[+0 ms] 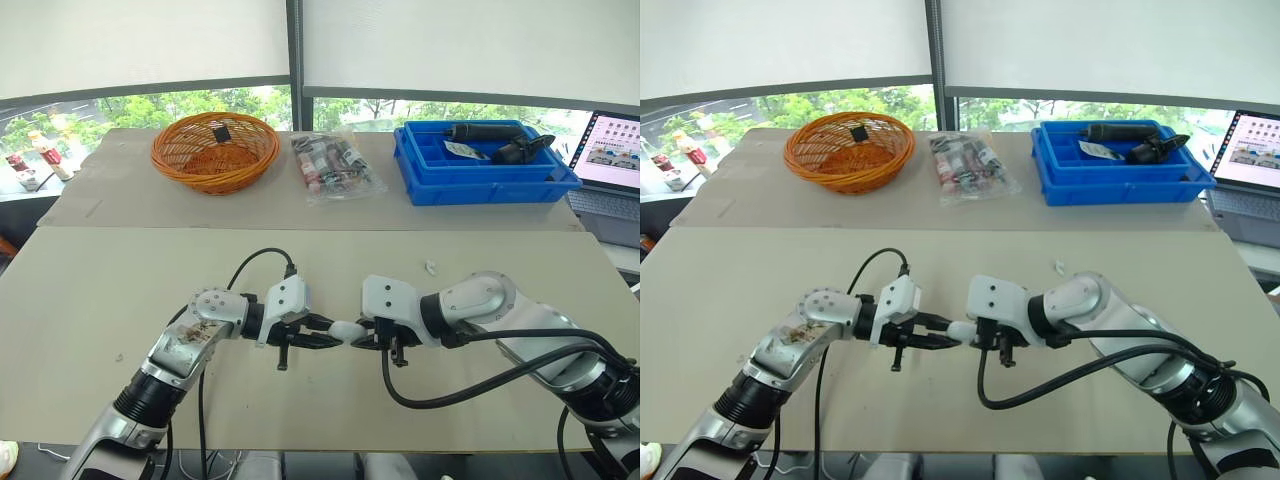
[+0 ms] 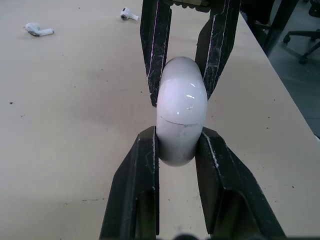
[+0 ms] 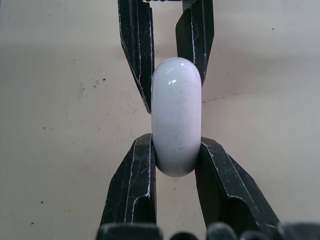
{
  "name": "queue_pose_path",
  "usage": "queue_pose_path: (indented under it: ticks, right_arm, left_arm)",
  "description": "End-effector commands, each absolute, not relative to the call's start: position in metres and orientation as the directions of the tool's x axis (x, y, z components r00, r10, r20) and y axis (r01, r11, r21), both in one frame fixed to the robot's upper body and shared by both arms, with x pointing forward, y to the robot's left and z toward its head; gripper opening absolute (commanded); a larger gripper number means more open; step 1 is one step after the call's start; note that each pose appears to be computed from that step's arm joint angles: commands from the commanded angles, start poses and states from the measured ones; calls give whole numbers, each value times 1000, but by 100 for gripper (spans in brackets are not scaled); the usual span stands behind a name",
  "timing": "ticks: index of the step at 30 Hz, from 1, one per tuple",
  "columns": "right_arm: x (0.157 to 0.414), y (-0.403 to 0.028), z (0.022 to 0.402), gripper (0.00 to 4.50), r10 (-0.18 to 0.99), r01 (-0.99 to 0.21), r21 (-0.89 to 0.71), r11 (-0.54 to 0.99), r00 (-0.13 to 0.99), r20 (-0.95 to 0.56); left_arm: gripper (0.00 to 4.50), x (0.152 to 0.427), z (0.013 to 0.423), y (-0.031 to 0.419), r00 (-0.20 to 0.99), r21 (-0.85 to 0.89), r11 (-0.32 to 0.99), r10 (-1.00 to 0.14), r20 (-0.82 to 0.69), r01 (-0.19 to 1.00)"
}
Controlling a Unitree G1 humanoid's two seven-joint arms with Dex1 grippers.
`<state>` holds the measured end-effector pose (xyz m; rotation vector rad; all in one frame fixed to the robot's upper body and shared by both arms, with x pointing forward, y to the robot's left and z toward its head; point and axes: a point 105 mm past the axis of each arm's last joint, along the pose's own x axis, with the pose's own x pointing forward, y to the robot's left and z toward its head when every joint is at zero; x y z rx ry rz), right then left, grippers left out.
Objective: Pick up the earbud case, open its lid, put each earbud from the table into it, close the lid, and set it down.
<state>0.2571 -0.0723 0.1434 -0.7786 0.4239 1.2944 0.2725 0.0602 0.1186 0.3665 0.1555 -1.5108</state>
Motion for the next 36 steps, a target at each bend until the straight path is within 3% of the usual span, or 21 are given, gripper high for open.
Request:
queue_pose_path:
  ticks: [1, 3, 5, 11, 14, 19, 36]
  right_arm:
    - [256, -67, 158, 71, 729, -940, -337, 51, 266, -631]
    - [257, -68, 158, 71, 727, -939, -338, 57, 271, -631]
    - [257, -72, 156, 176, 720, -937, -345, 56, 278, -636]
    - [252, -89, 168, 378, 731, -902, -431, 24, 310, -608]
    - [247, -84, 180, 383, 812, -882, -466, 69, 321, -487]
    - [247, -81, 182, 383, 838, -863, -490, 122, 354, -415]
    - [277, -81, 189, 383, 811, -810, -536, 236, 468, -350]
  left_arm:
    - [52, 273, 123, 58, 73, 154, 29, -955, -286, 988]
    - [52, 272, 122, 59, 67, 144, 28, -958, -279, 989]
    - [52, 270, 120, 62, 57, 130, 23, -961, -269, 991]
    - [52, 270, 116, 70, 105, 6, 105, -988, -116, 994]
    - [52, 272, 112, 73, 140, -6, 141, -986, -90, 990]
    - [52, 272, 117, 70, 132, 20, 131, -990, -57, 991]
    - [52, 258, 117, 64, 55, 25, 53, -994, -91, 998]
